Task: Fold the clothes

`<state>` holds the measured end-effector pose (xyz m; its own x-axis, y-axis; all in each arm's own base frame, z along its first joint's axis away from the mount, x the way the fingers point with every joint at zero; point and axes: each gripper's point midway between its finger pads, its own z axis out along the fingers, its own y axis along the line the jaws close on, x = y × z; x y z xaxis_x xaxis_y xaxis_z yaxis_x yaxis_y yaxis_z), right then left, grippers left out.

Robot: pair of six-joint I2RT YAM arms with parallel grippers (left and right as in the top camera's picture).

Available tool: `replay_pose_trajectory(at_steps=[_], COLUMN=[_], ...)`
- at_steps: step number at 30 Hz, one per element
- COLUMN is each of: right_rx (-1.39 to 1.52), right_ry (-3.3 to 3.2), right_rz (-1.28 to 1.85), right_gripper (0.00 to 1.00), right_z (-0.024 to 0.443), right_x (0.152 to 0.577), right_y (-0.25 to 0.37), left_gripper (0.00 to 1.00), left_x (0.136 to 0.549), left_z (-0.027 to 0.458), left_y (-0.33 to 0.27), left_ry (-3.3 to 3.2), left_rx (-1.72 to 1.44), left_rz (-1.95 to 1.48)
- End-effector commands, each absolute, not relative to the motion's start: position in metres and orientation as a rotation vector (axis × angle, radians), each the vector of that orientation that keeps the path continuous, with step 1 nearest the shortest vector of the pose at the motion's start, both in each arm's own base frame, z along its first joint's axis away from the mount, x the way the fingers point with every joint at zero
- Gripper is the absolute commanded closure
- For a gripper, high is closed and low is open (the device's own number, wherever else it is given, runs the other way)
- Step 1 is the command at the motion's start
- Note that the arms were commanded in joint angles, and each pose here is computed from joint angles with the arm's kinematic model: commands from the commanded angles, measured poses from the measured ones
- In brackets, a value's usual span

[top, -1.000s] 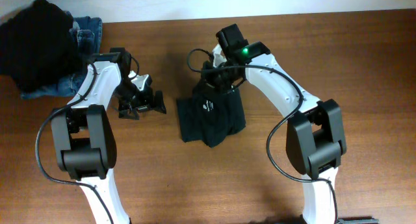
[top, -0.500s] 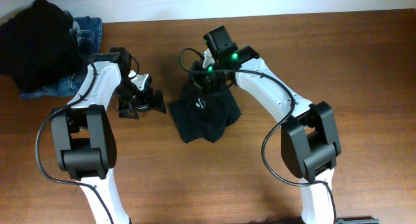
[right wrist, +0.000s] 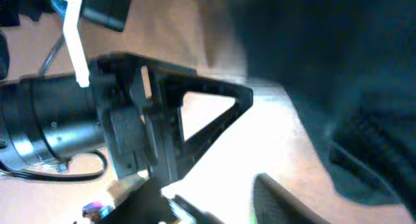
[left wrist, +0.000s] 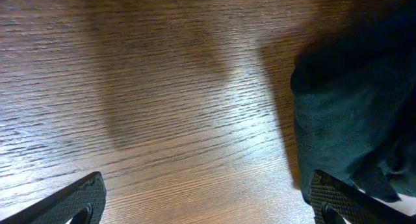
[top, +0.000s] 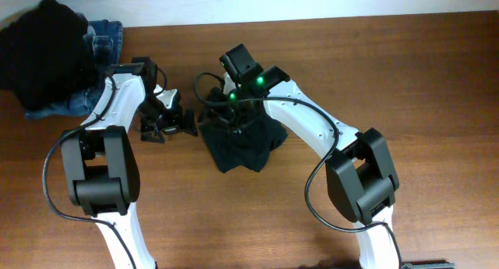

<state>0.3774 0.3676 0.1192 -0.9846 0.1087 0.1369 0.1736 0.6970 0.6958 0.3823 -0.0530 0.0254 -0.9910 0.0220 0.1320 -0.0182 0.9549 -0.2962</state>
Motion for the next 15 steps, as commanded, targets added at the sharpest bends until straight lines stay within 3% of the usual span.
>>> replay_pose_trajectory(at_steps=[1,3,6,7,13,15], right_rx=[-0.156,-0.134,-0.006,0.024,0.042,0.074], right_ry=[-2.864,-2.858,-2.900,-2.914,-3.083,-3.178], right_rz=[-1.218,-1.226,-1.243,-1.244,-0.998,-0.782], right_gripper=[0.30,0.30,0.47,0.49,0.49,0.42], right_z=[0.139,0.139,0.140,0.141,0.140,0.139], right_x=[0.381,0.379,0.382,0.384,0.405,0.411], right_y=[0.370,0.371,0.369,0.366,0.311,0.276], left_gripper=[0.01,0.01,0.01,0.01,0.01,0.01], left_x=[0.383,0.383,0.382,0.382,0.380,0.381], left_z=[0.031,0.031,0.028,0.028,0.027,0.027], left_y=[-0.049,-0.048,-0.039,-0.036,-0.034,-0.034], left_ry=[-2.989,-2.990,-2.995,-2.997,-2.991,-2.992], left_rx=[0.018,0.018,0.064,0.079,0.078,0.077], left_rz=[0.437,0.429,0.346,0.315,0.298,0.299])
